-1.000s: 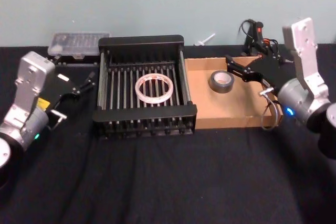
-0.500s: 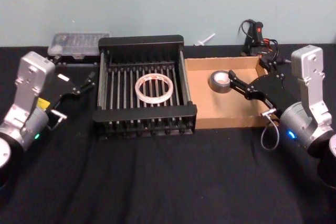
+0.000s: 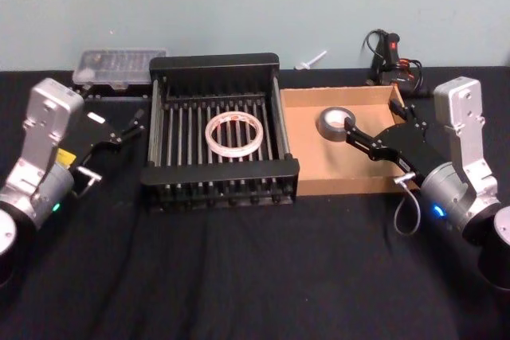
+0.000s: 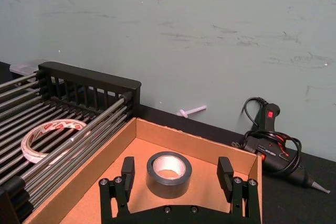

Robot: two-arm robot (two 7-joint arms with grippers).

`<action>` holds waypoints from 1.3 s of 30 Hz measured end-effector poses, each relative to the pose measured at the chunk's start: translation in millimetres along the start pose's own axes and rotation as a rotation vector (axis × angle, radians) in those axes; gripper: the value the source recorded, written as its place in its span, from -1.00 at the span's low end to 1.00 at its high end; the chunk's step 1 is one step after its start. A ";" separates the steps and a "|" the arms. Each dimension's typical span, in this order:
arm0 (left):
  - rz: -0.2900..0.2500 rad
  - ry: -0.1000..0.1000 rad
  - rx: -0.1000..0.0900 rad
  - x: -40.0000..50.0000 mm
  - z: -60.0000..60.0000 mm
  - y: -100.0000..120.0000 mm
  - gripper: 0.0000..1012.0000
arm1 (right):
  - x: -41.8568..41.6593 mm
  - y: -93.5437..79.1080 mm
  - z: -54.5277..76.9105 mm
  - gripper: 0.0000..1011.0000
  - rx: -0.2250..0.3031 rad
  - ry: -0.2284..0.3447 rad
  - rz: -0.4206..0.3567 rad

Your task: Pick up the white tape and place it into the black box , Pick up the silver tape and place it into the brown box.

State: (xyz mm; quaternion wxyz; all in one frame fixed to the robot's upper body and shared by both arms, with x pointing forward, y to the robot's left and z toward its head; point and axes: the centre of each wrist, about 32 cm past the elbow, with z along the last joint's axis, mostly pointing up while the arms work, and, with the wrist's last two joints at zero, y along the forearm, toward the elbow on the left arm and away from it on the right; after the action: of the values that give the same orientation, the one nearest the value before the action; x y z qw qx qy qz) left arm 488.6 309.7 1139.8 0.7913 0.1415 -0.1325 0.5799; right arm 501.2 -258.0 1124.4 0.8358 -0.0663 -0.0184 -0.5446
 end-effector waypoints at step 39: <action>0.000 0.000 0.000 0.0 0.0 0.0 0.98 | 0.4 -0.1 0.9 0.98 0.003 -0.001 0.001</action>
State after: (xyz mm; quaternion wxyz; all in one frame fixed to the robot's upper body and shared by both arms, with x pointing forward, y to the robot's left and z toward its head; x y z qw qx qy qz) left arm 488.6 309.7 1139.8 0.7913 0.1415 -0.1325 0.5799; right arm 501.4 -258.3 1125.3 0.8362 -0.0653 -0.0198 -0.5442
